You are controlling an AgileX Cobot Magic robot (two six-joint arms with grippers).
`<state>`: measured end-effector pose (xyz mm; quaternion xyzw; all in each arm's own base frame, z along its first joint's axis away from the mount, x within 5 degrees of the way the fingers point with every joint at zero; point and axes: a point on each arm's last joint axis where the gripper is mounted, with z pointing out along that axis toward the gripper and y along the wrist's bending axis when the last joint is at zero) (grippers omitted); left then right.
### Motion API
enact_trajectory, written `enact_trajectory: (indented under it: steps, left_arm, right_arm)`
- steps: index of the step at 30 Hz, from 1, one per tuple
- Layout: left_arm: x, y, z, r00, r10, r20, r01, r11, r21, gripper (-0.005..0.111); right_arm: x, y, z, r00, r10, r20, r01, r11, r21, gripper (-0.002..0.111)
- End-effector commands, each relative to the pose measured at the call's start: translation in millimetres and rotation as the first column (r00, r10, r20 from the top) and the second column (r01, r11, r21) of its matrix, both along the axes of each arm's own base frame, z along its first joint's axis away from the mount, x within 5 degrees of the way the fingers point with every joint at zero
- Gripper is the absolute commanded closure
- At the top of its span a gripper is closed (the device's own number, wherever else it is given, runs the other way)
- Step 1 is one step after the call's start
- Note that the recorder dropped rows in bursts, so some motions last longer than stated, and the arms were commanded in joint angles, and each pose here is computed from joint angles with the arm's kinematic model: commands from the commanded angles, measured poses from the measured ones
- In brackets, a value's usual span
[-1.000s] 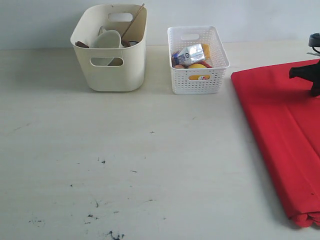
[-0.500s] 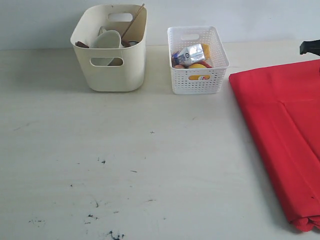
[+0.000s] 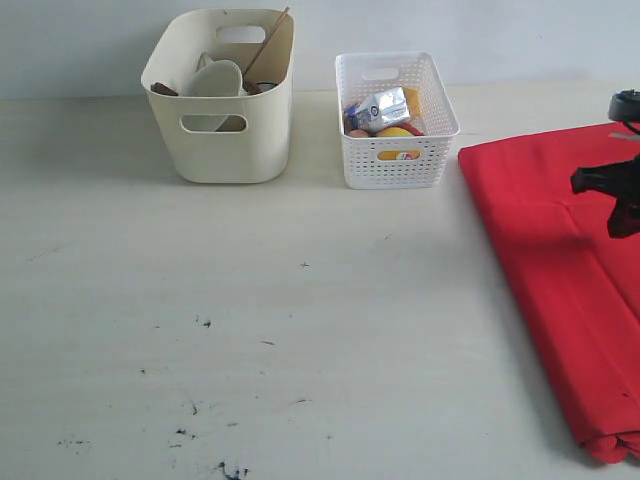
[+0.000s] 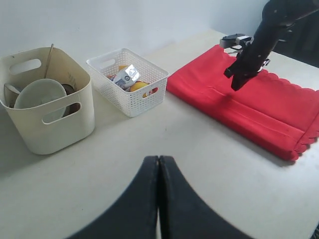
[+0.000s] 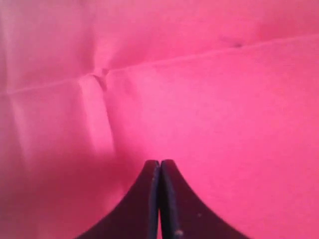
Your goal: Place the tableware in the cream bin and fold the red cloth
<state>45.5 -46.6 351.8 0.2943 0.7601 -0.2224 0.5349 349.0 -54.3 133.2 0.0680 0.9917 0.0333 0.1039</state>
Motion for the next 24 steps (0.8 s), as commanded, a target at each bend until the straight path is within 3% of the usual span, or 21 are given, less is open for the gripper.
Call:
enact_trajectory:
  steps: [1, 15, 24]
  left_arm:
    - [-0.1, 0.5, 0.2, 1.000, 0.006, 0.004, -0.006, 1.000, -0.012, 0.107]
    - [-1.1, -0.4, 0.0, 1.000, -0.002, -0.012, 0.001, 1.000, -0.026, 0.107]
    - [-1.4, -0.8, 0.1, 1.000, -0.005, -0.017, 0.005, 0.999, -0.033, 0.107]
  right_arm:
    - [6.2, -2.5, -33.9, 0.999, -0.034, -0.040, 0.034, 0.999, -0.009, 0.108]
    - [67.9, -6.3, -68.6, 0.993, -0.114, 0.005, 0.113, 0.990, 0.081, 0.108]
    - [108.4, -1.9, -82.0, 0.992, -0.122, 0.032, 0.113, 0.971, 0.210, 0.108]
